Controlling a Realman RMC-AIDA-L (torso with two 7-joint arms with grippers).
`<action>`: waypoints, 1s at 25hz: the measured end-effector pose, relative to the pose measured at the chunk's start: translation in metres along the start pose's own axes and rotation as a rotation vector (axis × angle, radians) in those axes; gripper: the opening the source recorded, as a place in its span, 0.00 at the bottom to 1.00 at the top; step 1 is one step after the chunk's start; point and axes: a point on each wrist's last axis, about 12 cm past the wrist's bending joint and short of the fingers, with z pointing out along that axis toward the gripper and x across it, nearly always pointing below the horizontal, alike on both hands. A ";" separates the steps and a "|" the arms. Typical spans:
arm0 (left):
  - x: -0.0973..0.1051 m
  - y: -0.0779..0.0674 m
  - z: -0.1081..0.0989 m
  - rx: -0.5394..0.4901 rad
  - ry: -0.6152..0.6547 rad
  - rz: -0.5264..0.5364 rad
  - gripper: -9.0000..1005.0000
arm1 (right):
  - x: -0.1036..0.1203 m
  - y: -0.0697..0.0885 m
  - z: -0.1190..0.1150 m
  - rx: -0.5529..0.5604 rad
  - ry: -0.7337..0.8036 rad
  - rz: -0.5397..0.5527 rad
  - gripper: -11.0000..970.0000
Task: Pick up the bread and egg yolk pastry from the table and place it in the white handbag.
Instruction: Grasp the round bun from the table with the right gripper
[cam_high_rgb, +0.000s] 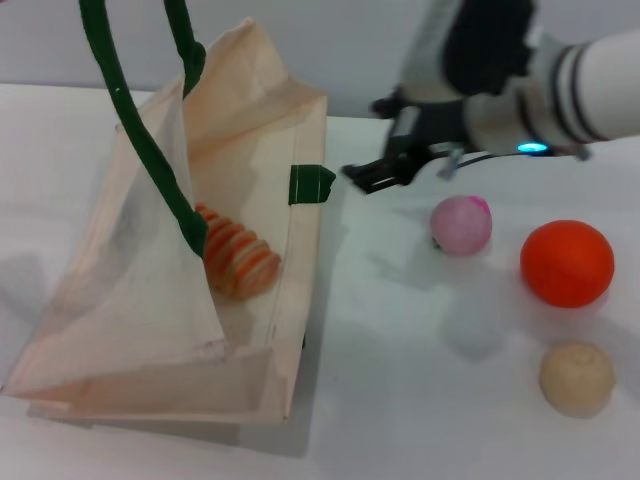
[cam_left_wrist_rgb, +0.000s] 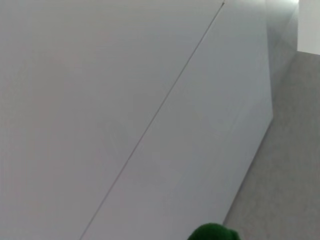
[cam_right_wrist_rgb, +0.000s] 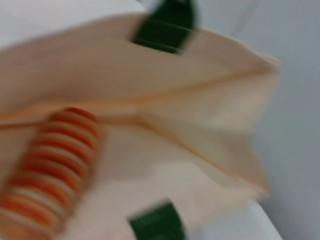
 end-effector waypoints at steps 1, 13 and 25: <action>0.000 0.001 0.000 -0.006 -0.001 0.000 0.13 | 0.007 -0.004 -0.006 0.013 0.004 0.025 0.92; 0.003 0.003 -0.010 -0.052 -0.007 0.002 0.13 | 0.098 -0.009 -0.067 -0.075 0.087 0.319 0.93; 0.005 0.005 -0.015 -0.083 -0.015 0.001 0.13 | 0.147 0.013 -0.088 -0.227 0.210 0.394 0.93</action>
